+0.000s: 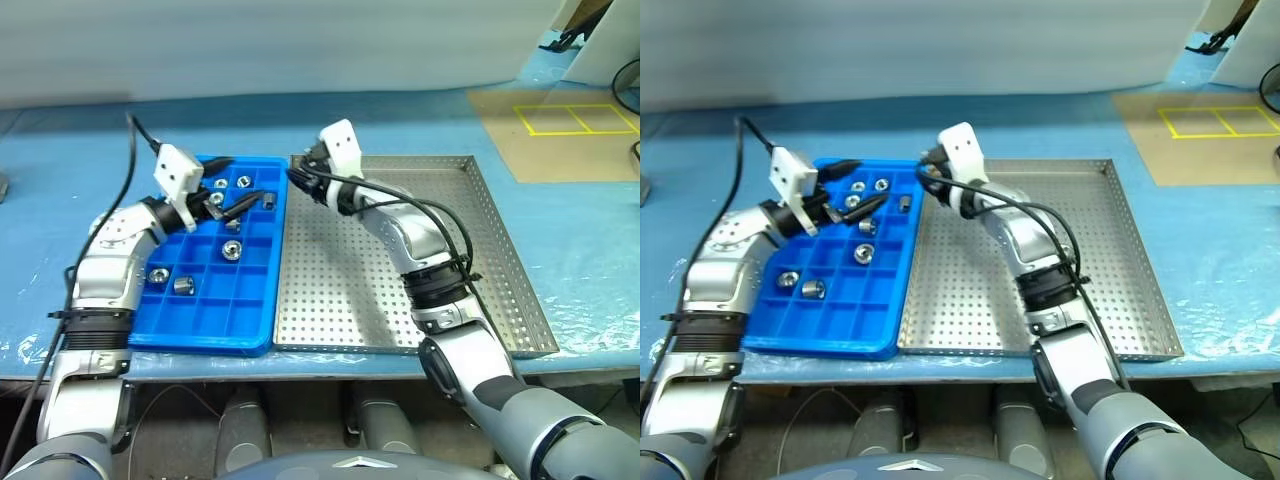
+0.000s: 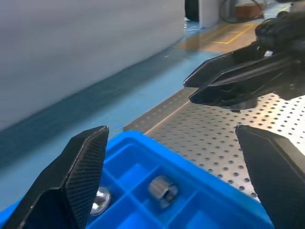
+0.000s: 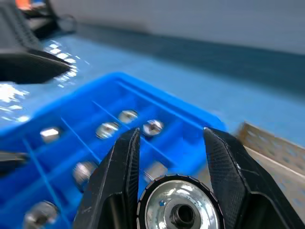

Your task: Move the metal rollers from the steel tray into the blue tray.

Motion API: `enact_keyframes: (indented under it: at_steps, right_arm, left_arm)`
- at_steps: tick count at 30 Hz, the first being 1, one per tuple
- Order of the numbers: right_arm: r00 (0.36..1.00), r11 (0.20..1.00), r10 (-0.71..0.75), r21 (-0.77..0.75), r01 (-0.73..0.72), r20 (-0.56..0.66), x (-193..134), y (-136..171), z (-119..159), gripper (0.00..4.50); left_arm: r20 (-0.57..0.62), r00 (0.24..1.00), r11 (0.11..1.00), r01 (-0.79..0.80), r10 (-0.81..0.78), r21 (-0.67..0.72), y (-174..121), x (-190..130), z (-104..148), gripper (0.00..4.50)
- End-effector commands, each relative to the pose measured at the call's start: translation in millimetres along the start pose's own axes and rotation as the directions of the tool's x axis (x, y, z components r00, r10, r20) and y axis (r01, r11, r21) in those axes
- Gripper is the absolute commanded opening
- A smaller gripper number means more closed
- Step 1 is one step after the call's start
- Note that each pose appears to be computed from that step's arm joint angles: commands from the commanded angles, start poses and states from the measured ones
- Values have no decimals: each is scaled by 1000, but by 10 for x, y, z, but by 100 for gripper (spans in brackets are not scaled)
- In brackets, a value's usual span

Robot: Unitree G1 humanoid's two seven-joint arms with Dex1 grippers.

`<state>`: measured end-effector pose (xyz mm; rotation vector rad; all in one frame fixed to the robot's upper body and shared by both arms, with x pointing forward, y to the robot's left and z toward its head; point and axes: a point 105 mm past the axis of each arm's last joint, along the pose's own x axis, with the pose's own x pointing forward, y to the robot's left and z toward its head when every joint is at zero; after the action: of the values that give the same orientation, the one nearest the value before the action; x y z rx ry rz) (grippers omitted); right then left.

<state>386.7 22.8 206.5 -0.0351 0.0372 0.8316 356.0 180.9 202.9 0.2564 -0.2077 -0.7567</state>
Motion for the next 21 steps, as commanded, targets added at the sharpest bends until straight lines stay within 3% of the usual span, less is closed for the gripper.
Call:
enact_keyframes:
  at_steps: [1,2,5,7,12,15,17,21]
  right_arm:
    - [996,997,81,-20,-80,44,41,242,176,169]
    - [997,996,81,-28,-80,22,49,260,143,169]
    - [997,998,19,-56,-23,-75,-301,-403,-220,169]
    - [996,998,13,-67,-19,-94,-410,-570,-296,169]
    - [996,999,5,-49,-9,-90,-323,-565,-367,169]
    - [1000,999,10,-39,-11,-27,-243,-504,-339,169]
    - [999,999,35,-6,-34,26,-214,-491,-322,169]
    - [992,992,122,-32,-121,13,-157,-340,-399,169]
  left_arm:
    - [4,999,999,-45,45,12,40,-140,50,450]
    - [-5,998,998,-55,55,10,37,-169,29,450]
    - [-21,997,998,-68,68,12,4,-213,8,450]
    - [-18,997,997,-77,77,12,-11,-229,32,450]
    - [-24,995,995,-98,99,14,-19,-279,56,450]
    - [-29,994,995,-104,104,14,-20,-290,61,450]
    - [-30,994,994,-105,105,13,-24,-291,63,450]
    - [-36,993,994,-109,110,12,-24,-300,54,450]
